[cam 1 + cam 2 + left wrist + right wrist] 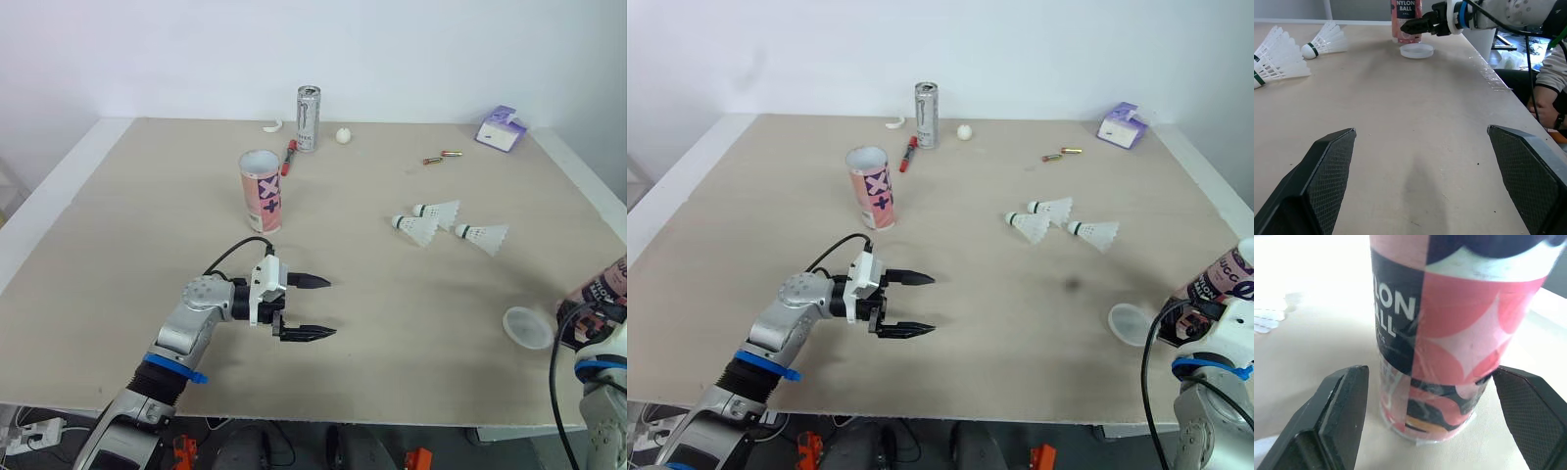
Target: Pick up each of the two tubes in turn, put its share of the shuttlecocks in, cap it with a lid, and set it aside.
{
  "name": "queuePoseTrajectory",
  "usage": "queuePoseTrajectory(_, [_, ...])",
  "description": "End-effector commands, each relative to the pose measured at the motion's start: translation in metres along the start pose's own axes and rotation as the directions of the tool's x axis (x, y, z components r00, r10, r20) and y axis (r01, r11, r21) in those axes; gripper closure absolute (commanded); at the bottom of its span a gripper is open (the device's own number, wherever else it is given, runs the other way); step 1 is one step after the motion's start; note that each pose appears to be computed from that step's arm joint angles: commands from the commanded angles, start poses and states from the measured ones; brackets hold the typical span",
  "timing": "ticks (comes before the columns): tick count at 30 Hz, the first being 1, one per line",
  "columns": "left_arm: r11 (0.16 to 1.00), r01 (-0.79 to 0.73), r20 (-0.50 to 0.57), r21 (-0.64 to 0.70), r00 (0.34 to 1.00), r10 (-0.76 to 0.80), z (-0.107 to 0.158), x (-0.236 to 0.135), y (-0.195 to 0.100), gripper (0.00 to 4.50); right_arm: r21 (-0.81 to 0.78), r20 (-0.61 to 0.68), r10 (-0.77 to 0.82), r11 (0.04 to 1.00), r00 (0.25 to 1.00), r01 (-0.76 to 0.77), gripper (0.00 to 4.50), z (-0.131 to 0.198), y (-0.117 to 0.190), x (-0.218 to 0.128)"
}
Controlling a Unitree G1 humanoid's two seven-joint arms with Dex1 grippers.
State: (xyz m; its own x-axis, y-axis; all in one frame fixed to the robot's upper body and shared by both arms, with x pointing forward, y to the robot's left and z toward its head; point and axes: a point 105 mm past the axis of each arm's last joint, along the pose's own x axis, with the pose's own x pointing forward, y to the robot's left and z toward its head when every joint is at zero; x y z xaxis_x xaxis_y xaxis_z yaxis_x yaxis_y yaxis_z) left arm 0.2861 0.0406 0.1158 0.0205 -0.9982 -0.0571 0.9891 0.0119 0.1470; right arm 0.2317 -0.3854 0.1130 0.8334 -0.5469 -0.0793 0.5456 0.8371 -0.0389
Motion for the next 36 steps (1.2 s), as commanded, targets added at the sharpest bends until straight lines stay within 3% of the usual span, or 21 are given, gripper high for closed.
queuePoseTrajectory(1, [1.0, 0.008, 0.008, 0.029, 1.0, -0.008, 0.006, 0.002, 0.0, 0.0, -0.02, 0.049, 0.057, 0.998, 0.997, -0.056, 0.19, 0.02, 0.013, -0.011])
queuePoseTrajectory(15, [0.999, -0.027, 0.002, 0.019, 1.0, 0.027, 0.002, -0.003, 0.001, 0.0, -0.042, -0.009, 0.336, 0.941, 0.942, -0.336, 0.19, 0.018, 0.091, -0.049])
queuePoseTrajectory(23, [0.999, -0.037, -0.004, 0.022, 0.999, 0.037, 0.0, -0.004, 0.002, 0.0, -0.066, 0.074, 0.477, 0.879, 0.876, -0.473, 0.19, 0.035, 0.136, -0.044])
queuePoseTrajectory(28, [0.995, -0.098, -0.003, 0.027, 0.995, 0.098, 0.0, -0.009, 0.009, 0.0, -0.138, 0.129, 0.687, 0.727, 0.715, -0.673, 0.19, 0.05, 0.177, -0.047])
queuePoseTrajectory(31, [0.98, -0.195, 0.01, 0.023, 0.981, 0.195, 0.001, -0.016, 0.021, 0.0, -0.166, 0.157, 0.81, 0.586, 0.565, -0.793, 0.19, 0.058, 0.198, -0.054])
queuePoseTrajectory(36, [0.904, -0.428, 0.013, -0.005, 0.904, 0.428, -0.001, -0.034, 0.05, 0.0, -0.288, 0.112, 0.978, 0.204, 0.179, -0.936, 0.19, 0.055, 0.23, -0.081])
